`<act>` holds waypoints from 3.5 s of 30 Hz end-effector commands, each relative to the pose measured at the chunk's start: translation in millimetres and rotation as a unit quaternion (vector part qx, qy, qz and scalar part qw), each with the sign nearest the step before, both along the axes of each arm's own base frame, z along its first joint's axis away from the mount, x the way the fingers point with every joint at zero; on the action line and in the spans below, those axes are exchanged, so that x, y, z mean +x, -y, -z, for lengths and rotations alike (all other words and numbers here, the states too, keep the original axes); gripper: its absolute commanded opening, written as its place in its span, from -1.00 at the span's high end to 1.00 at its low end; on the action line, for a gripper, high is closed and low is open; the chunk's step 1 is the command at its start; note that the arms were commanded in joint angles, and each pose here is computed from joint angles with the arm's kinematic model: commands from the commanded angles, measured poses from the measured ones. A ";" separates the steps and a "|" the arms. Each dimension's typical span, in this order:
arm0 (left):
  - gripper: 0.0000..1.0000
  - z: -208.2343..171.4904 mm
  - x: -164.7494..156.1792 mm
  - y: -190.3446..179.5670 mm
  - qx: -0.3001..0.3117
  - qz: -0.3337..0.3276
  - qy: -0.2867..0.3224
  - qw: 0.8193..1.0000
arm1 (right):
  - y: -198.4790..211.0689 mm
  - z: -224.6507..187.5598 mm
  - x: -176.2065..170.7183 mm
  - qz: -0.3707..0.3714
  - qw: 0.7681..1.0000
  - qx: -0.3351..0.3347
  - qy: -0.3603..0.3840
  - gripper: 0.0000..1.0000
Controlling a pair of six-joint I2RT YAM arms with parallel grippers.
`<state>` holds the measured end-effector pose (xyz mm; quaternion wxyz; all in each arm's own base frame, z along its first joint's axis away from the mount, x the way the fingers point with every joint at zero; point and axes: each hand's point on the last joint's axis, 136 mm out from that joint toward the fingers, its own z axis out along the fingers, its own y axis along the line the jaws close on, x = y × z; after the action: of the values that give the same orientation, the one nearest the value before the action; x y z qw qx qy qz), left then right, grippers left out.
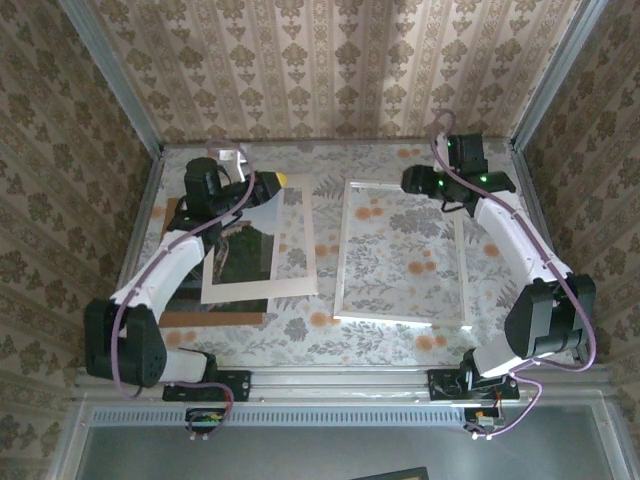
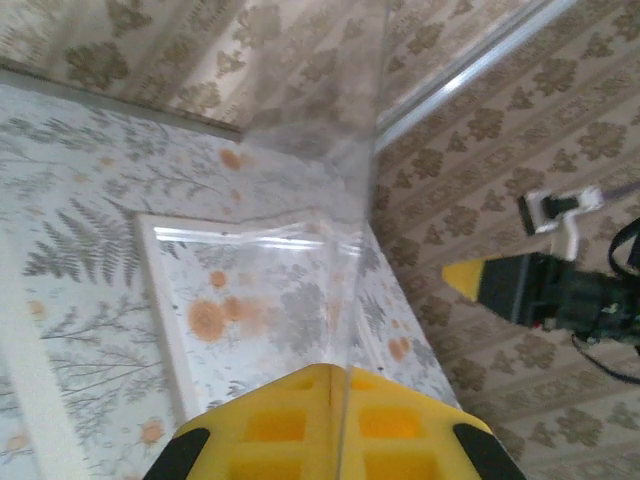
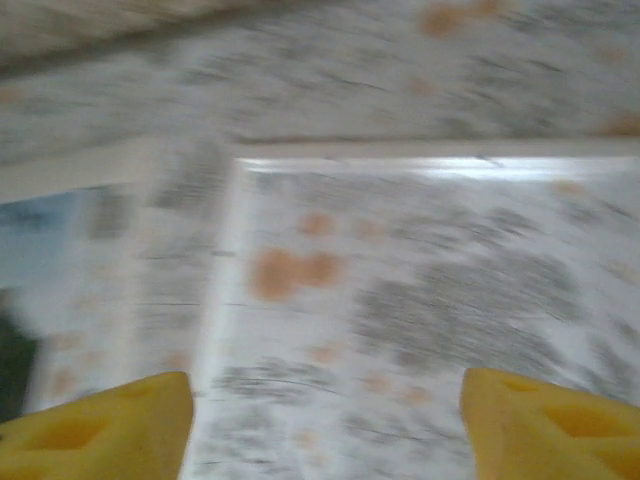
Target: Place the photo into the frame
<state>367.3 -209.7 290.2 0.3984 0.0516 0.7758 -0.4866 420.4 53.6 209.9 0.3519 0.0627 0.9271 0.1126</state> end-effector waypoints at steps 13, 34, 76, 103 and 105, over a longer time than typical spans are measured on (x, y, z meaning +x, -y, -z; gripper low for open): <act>1.00 -41.9 -24.7 -24.2 0.031 -0.043 0.043 0.998 | 124.4 156.9 -20.7 0.095 0.957 -0.155 -0.224 -0.50; 1.00 -72.4 -29.6 -24.7 -0.002 -0.050 0.060 0.997 | 105.5 195.4 -16.2 0.044 0.953 -0.074 -0.290 0.32; 1.00 -67.6 -73.2 144.0 -0.080 0.101 -0.006 0.992 | 140.2 75.1 10.0 0.165 0.975 -0.074 -0.126 -0.32; 1.00 119.2 -36.4 211.4 -0.072 0.079 -0.225 0.969 | 110.3 -16.0 -22.4 0.147 0.987 -0.064 0.023 -0.53; 1.00 136.1 -33.3 201.8 -0.060 0.063 -0.231 0.969 | 94.1 -24.5 -24.6 0.127 0.988 -0.066 0.052 -0.55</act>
<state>328.8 -415.8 143.2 0.1657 -0.0366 0.8279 -0.5345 398.9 -56.8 229.4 0.3948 0.1802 0.9009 0.0000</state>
